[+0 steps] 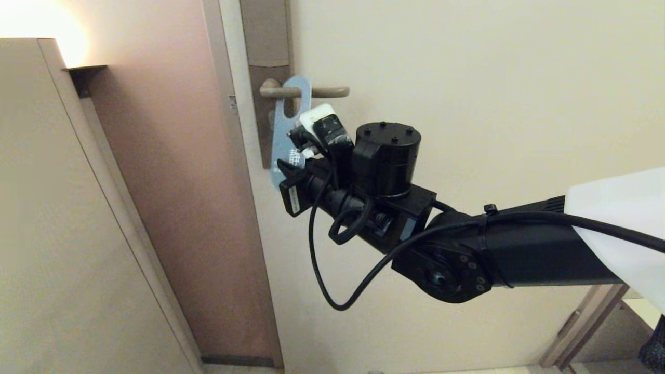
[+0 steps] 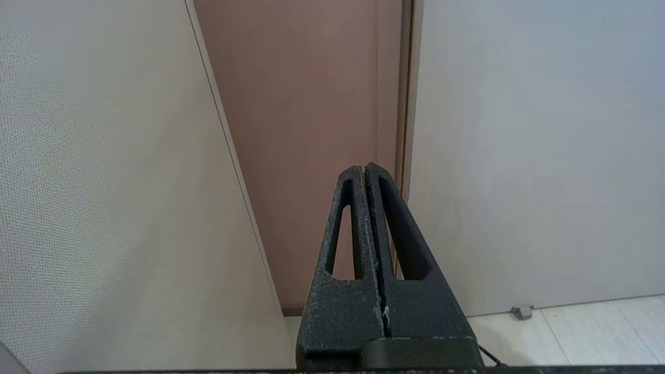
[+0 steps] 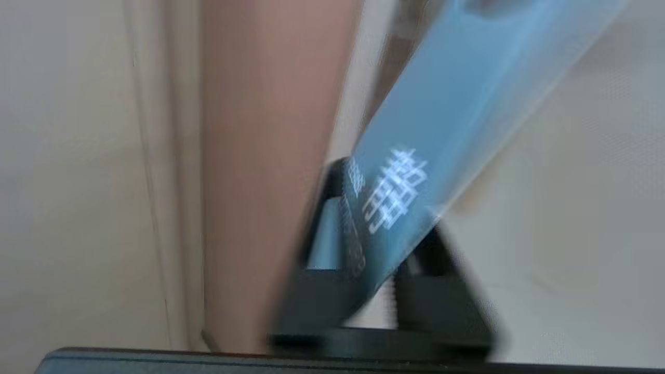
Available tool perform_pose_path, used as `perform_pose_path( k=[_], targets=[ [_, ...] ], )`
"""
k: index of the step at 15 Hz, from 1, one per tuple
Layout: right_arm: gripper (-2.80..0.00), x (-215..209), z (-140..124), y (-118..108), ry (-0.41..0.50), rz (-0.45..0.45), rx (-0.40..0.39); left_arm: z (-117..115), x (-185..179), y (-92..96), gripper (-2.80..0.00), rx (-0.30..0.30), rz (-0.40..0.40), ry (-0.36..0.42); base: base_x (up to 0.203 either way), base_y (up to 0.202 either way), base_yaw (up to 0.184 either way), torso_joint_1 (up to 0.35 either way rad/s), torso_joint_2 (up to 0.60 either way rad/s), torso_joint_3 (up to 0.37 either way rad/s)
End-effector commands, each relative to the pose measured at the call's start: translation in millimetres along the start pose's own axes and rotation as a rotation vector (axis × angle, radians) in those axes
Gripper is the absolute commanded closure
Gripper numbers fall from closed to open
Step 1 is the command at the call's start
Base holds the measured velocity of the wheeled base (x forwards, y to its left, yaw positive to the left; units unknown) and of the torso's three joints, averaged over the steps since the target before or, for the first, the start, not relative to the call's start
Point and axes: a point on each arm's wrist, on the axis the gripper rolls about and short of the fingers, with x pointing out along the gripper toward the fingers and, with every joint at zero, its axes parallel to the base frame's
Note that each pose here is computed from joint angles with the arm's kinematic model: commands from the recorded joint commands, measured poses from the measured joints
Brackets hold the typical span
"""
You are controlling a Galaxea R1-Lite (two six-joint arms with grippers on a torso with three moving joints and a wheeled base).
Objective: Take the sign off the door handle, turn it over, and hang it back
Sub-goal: Hang the sign back with the other side facing out
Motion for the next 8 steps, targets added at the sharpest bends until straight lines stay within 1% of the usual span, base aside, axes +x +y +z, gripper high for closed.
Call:
perform_pose_path(
  k=[1, 8],
  targets=[
    [-2.80, -0.6, 2.0, -0.9, -0.009, -0.006, 0.000, 0.0, 0.0, 0.0, 0.00, 0.000, 0.000, 0.000, 0.000, 0.000, 0.000, 0.000, 0.00, 0.000],
    [-2.80, -4.0, 3.2, -1.5, -0.005, -0.005, 0.002, 0.0, 0.0, 0.0, 0.00, 0.001, -0.001, 0.000, 0.000, 0.000, 0.000, 0.000, 0.00, 0.000]
  ],
)
